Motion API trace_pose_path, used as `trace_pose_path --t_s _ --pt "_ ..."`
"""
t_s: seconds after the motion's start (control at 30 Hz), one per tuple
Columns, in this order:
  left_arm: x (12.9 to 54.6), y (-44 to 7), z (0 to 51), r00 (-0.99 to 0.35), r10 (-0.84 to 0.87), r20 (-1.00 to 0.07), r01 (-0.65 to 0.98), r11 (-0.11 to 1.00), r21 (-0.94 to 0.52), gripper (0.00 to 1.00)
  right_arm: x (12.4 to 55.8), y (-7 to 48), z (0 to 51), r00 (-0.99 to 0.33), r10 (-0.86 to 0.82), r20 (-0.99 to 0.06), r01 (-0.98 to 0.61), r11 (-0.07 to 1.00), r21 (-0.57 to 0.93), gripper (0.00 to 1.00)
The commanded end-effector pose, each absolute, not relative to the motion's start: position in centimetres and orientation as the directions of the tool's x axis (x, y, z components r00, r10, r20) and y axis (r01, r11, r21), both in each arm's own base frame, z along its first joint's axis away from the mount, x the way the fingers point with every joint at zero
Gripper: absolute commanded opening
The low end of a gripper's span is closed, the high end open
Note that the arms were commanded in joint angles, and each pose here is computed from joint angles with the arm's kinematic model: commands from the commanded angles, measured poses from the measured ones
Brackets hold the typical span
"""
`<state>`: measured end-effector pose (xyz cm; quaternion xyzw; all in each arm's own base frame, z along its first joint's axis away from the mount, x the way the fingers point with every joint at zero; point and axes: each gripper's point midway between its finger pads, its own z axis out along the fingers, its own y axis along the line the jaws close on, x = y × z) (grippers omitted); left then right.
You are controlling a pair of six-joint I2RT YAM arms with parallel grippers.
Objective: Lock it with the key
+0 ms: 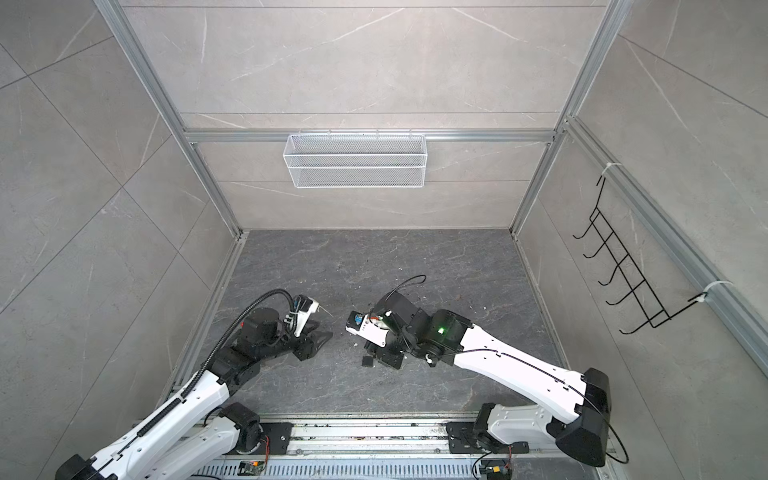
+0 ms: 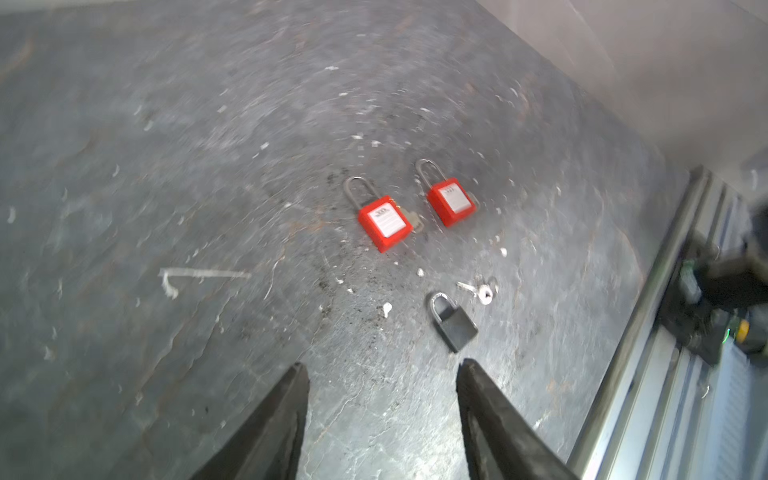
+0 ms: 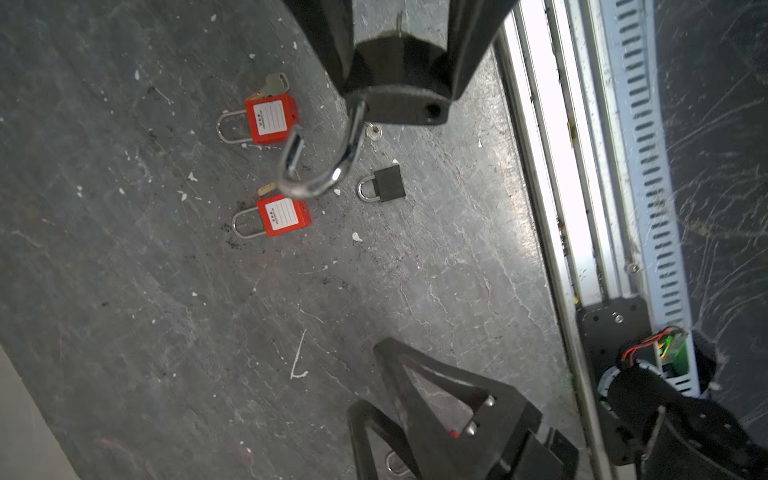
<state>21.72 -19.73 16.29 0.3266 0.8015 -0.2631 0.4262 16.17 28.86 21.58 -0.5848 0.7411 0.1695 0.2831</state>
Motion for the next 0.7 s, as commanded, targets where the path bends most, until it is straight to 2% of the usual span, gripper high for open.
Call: trace_pose_path --t_s 0.0,0.1,0.27,0.43,0.67 --pt "21.0 -21.6 19.2 -0.044 0.382 -0.923 0.857 0.489 0.162 0.55 13.0 27.9 21.1 -0.031 -0.794 -0.608 -0.997 0.071 -0.041 0.28" --pt "19.0 -22.9 20.5 0.185 0.360 -0.914 0.878 0.357 0.318 0.54 12.2 27.2 21.3 -0.013 -0.793 -0.609 -0.999 0.038 -0.029 0.28" --pt "16.6 -24.1 21.5 0.400 0.339 -0.852 0.858 0.189 0.478 0.50 11.5 26.2 20.6 -0.001 -0.833 -0.554 -1.000 -0.005 0.009 0.29" --pt "15.6 -25.1 22.0 0.510 0.309 -0.803 0.828 0.079 0.556 0.43 11.4 26.3 20.0 0.012 -0.853 -0.523 -0.999 -0.035 0.035 0.29" --pt "14.1 -26.2 23.0 0.597 0.273 -0.754 0.788 -0.025 0.615 0.41 11.2 27.3 19.8 -0.004 -0.855 -0.518 -0.993 -0.056 0.100 0.29"
